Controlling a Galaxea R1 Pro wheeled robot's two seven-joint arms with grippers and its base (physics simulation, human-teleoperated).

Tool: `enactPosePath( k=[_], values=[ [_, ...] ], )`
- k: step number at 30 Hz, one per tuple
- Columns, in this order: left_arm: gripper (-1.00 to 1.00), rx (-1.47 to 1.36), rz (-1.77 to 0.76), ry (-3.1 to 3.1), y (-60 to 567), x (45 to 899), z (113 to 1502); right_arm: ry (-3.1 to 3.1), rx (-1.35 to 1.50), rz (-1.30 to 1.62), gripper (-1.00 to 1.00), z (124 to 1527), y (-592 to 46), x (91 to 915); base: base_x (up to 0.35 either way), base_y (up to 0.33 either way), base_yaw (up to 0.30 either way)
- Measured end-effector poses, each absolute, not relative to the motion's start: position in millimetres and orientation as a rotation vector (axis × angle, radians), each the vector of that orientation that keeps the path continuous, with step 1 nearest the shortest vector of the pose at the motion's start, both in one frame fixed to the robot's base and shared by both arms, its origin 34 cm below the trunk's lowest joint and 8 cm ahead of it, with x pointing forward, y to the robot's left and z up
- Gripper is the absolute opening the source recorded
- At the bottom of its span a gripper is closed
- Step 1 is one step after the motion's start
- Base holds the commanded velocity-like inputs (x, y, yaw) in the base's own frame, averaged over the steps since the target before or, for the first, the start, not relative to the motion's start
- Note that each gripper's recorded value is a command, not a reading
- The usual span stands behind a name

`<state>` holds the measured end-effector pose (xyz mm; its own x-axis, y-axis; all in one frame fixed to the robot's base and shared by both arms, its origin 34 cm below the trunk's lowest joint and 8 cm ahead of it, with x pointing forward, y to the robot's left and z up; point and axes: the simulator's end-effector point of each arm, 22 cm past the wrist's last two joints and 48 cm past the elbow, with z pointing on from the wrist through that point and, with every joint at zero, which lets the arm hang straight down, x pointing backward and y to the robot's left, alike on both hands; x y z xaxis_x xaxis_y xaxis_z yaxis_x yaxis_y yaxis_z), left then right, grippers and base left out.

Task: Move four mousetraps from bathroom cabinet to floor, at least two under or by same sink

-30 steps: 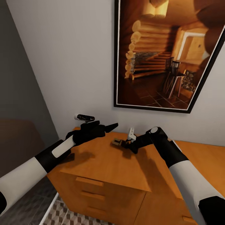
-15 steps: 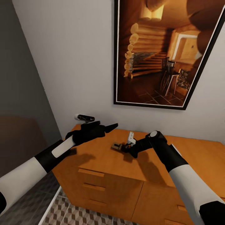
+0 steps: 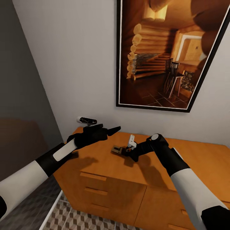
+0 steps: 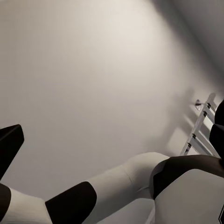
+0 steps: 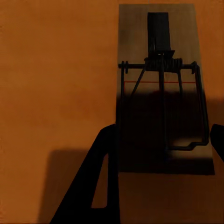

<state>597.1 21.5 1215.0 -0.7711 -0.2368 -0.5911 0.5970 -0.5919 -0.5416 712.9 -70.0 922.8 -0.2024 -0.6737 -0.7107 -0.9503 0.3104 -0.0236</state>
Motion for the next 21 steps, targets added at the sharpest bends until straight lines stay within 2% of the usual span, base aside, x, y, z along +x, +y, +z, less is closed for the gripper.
enactPosePath(
  k=[21],
  values=[
    [1.00,0.656,-2.352,1.040,20.4,594.8,1216.2,1.949,-1.435,0.584,-1.00,924.8,-64.9,711.7,0.000,0.000,0.000]
  ],
)
